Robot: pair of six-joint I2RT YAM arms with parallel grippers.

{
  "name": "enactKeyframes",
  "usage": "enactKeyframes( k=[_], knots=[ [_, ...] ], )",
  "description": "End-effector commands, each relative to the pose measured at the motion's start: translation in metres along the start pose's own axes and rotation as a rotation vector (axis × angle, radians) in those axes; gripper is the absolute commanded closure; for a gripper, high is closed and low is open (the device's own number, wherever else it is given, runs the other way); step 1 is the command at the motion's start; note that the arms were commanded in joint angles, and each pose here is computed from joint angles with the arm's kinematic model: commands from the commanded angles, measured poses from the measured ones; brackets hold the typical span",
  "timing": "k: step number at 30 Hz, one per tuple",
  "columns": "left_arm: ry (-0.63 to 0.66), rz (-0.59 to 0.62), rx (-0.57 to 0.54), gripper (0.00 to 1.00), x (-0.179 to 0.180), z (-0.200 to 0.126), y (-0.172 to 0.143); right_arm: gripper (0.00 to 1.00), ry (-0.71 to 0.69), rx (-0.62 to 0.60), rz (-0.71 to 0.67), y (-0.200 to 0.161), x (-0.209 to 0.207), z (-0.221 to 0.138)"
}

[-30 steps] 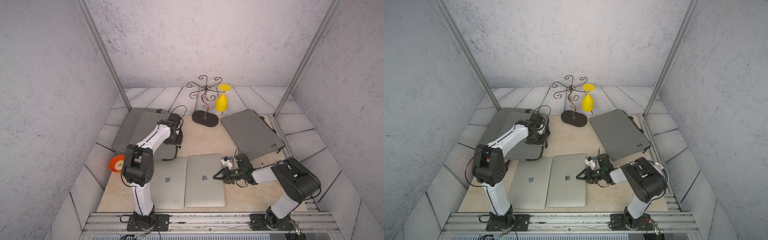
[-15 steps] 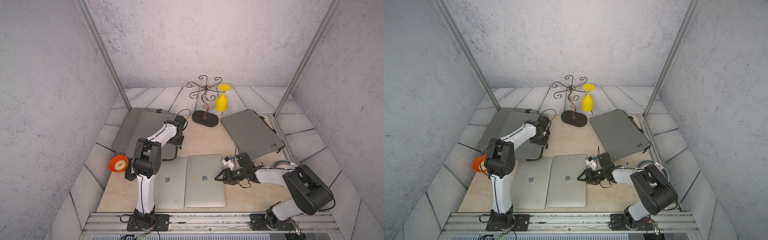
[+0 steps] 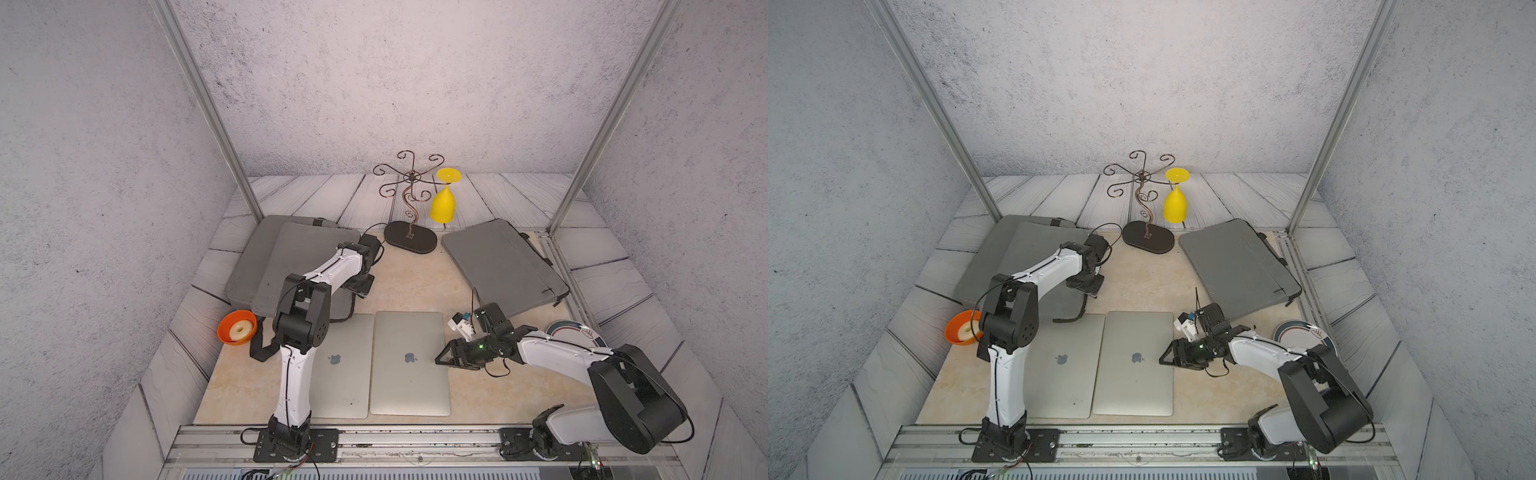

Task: Open the zippered laptop bag and take out the laptop
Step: Adjust the zippered laptop bag.

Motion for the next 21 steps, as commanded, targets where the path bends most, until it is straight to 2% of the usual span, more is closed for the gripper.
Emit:
enactKeyframes(
  k=[1, 5, 8, 11, 16, 17, 21],
  knots=[
    [0.078, 0.045, 0.051, 0.43, 0.002, 0.011, -0.005, 0.32, -0.056, -0.020, -0.049, 0.002, 0.003, -0.011],
    [0.148, 0.071, 0.060, 0.45, 0.010, 0.016, -0.002, 0.31, -0.075, -0.037, -0.055, 0.002, 0.004, -0.016],
    [0.220, 0.105, 0.074, 0.52, 0.017, 0.020, -0.001, 0.30, -0.089, -0.057, -0.061, 0.005, 0.004, -0.021],
    [0.265, 0.135, 0.084, 0.66, 0.021, 0.024, 0.001, 0.30, -0.094, -0.072, -0.069, 0.009, 0.006, -0.024],
    [0.286, 0.147, 0.050, 0.97, 0.027, 0.011, 0.014, 0.30, -0.096, -0.088, -0.078, 0.014, 0.009, -0.026],
    [0.297, 0.153, 0.043, 1.00, 0.029, 0.007, 0.017, 0.30, -0.096, -0.092, -0.078, 0.015, 0.009, -0.027],
    [0.388, 0.175, -0.014, 1.00, 0.048, -0.020, 0.031, 0.30, -0.099, -0.105, -0.082, 0.017, 0.011, -0.029]
  ],
)
Point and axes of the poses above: each gripper's point midway between its finger pads, its own z axis out along the fingers, its own x axis along the line the jaws close on, y = z × x, the point moved 4 cm from there along -z, back along the fingers, and after that the axes turned 2 degrees about -z, right-handed, at the moved point
